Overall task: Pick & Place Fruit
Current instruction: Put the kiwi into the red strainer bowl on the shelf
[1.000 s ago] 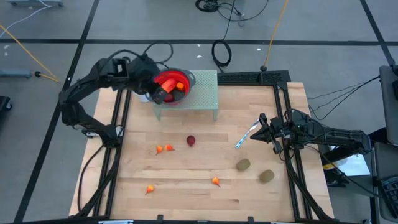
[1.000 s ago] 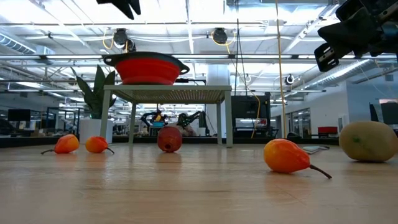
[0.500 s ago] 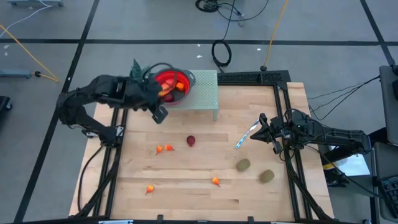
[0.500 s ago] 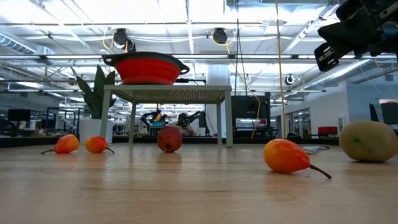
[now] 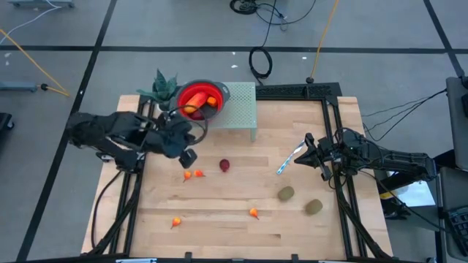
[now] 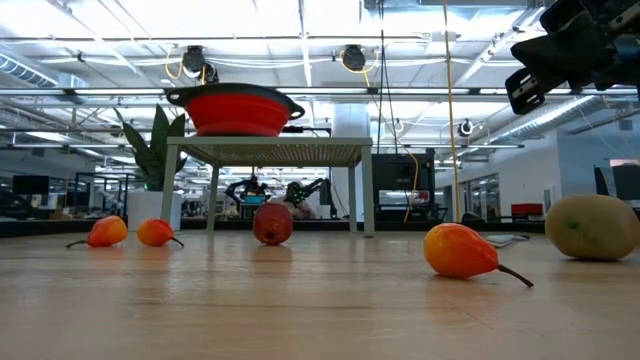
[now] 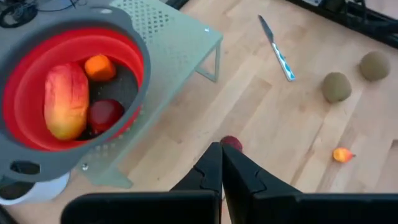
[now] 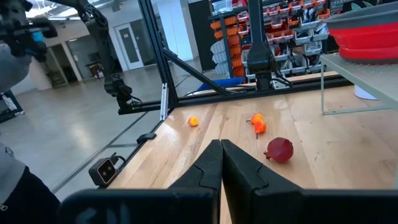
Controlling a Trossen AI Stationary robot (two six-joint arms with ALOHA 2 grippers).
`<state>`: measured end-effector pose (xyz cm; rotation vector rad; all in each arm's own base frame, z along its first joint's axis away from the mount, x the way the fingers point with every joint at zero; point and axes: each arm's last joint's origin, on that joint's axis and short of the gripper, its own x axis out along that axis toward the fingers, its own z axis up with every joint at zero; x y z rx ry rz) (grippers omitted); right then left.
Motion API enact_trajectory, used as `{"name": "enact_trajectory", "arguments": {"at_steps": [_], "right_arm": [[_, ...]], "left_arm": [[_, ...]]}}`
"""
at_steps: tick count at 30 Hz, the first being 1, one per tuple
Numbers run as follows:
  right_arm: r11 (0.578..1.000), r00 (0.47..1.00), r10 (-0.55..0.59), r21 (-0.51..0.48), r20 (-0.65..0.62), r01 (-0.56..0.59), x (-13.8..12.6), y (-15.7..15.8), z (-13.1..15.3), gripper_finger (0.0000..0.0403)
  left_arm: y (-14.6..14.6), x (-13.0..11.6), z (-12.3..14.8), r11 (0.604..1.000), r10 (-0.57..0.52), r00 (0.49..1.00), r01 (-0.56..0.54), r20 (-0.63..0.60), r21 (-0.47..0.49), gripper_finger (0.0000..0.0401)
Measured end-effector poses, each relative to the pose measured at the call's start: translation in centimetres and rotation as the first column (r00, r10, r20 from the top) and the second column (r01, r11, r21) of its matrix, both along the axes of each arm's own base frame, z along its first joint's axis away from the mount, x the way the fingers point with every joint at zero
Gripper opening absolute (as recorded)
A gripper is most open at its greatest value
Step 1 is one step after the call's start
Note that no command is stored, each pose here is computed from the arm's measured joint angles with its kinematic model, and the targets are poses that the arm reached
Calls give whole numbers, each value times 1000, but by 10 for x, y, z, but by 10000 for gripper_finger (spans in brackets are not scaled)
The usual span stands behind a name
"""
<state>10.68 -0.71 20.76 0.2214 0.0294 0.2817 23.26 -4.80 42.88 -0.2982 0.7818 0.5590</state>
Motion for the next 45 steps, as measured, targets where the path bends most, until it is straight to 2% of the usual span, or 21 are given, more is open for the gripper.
{"name": "enact_trajectory", "arguments": {"at_steps": [4, 13, 17, 24, 32, 45], "right_arm": [[1000, 1000, 1, -3, 16, -1, 0, 0, 2, 0], [1000, 994, 3, -13, 105, -2, 0, 0, 10, 0], [1000, 995, 6, -3, 99, -6, 0, 0, 10, 0], [1000, 997, 6, 7, 81, -6, 2, 0, 9, 0], [1000, 998, 5, 10, 70, -6, 3, 0, 8, 0], [1000, 998, 4, 10, 67, -4, 3, 0, 7, 0]], "left_arm": [[-7, 3, -13, 1000, -17, 1000, 17, 7, -20, 7], [-20, 18, -39, 990, -121, 988, 128, 94, -63, 8], [-25, 22, -57, 985, -146, 985, 154, 91, -80, 2], [-30, 26, -83, 966, -218, 959, 239, 181, -104, 2], [-31, 17, -115, 950, -250, 928, 290, 276, -115, 3], [-19, -20, -156, 933, -265, 865, 342, 427, -113, 7]]}}
